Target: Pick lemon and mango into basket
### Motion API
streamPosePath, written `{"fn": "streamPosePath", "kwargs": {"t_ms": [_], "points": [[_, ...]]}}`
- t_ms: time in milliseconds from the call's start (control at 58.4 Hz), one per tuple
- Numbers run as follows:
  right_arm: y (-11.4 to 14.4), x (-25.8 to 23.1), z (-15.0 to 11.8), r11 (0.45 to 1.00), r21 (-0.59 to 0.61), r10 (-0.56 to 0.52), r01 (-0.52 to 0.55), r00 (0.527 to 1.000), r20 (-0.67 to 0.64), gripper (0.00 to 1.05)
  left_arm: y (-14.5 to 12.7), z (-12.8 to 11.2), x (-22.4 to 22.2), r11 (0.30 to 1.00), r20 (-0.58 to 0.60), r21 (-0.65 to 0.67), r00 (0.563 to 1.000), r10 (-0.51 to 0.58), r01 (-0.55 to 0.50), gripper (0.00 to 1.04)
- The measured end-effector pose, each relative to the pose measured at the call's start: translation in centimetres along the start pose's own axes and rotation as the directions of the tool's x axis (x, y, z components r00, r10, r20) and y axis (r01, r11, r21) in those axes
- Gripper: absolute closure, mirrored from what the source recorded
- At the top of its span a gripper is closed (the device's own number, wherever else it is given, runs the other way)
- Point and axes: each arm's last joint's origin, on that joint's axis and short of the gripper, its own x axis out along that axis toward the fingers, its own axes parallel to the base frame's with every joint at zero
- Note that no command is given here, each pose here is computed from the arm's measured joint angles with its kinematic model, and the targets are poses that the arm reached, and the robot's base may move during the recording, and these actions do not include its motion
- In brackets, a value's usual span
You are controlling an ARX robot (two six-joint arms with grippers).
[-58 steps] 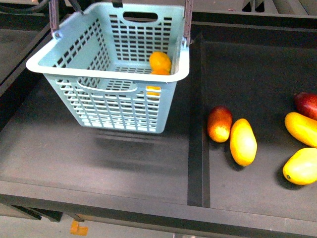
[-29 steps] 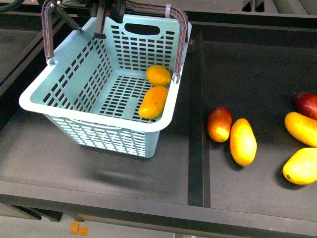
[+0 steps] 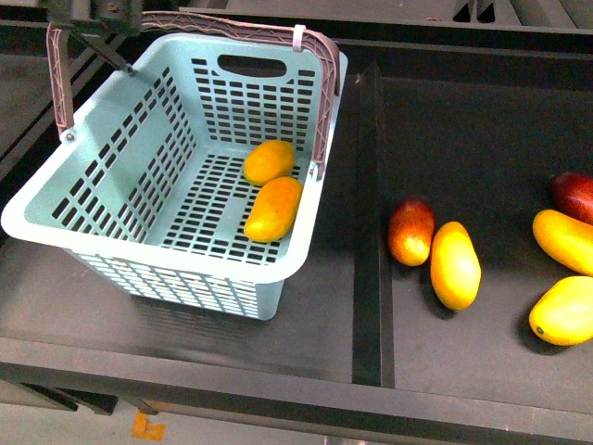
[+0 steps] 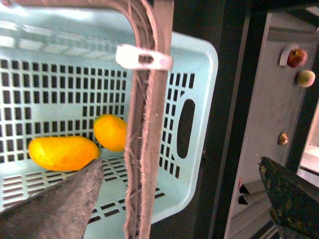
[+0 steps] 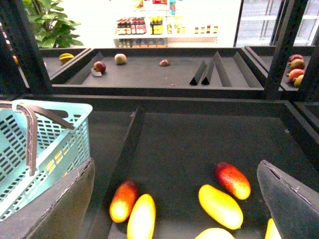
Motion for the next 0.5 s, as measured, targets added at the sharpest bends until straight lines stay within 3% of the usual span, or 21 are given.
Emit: {"fn": "streamPosePath", "kwargs": {"t_ms": [171, 274, 342, 360, 394, 411, 428, 462, 496], "points": [[0.0, 0.0, 0.0, 1.0, 0.0, 0.0, 0.0, 1.0, 0.0, 0.09, 4.1, 5.2, -6.9, 0.988, 0.204, 0.068, 0.971, 0.124, -0.14, 0.07], [0.0, 0.0, 0.0, 1.0, 0.0, 0.0, 0.0, 1.0, 0.0, 0.09, 3.8, 5.7, -8.1, 0.992, 0.196, 0.077, 0.977, 0.086, -0.103, 0.07], [0.0, 0.0, 0.0, 1.0, 0.0, 0.001, -0.001, 1.0, 0.0, 0.09, 5.1, 5.9, -7.3, 0.956, 0.006, 0.273, 0.994, -0.11, 0.104, 0.19], [0.0, 0.0, 0.0, 1.0, 0.0, -0.001, 0.001, 1.0, 0.0, 0.09, 5.9, 6.0, -7.0, 0.929, -0.029, 0.33, 0.985, -0.167, 0.168, 0.23], [0.0, 0.0, 0.0, 1.0, 0.0, 0.0, 0.0, 1.0, 0.0, 0.09, 7.6, 6.3, -6.5, 0.809, -0.077, 0.518, 0.958, -0.278, 0.277, 0.3], [0.0, 0.0, 0.0, 1.0, 0.0, -0.001, 0.001, 1.0, 0.0, 0.09, 8.8, 6.5, -6.4, 0.702, -0.097, 0.627, 0.928, -0.36, 0.338, 0.35], [0.0, 0.0, 0.0, 1.0, 0.0, -0.001, 0.001, 1.0, 0.0, 0.09, 9.5, 6.7, -6.4, 0.637, -0.103, 0.674, 0.902, -0.42, 0.373, 0.38], [0.0, 0.0, 0.0, 1.0, 0.0, 0.0, 0.0, 1.0, 0.0, 0.09, 10.8, 7.4, -7.1, 0.399, -0.098, 0.822, 0.792, -0.602, 0.405, 0.49], [0.0, 0.0, 0.0, 1.0, 0.0, 0.0, 0.0, 1.0, 0.0, 0.09, 11.5, 8.3, -8.4, 0.222, -0.079, 0.916, 0.695, -0.714, 0.333, 0.6]]}}
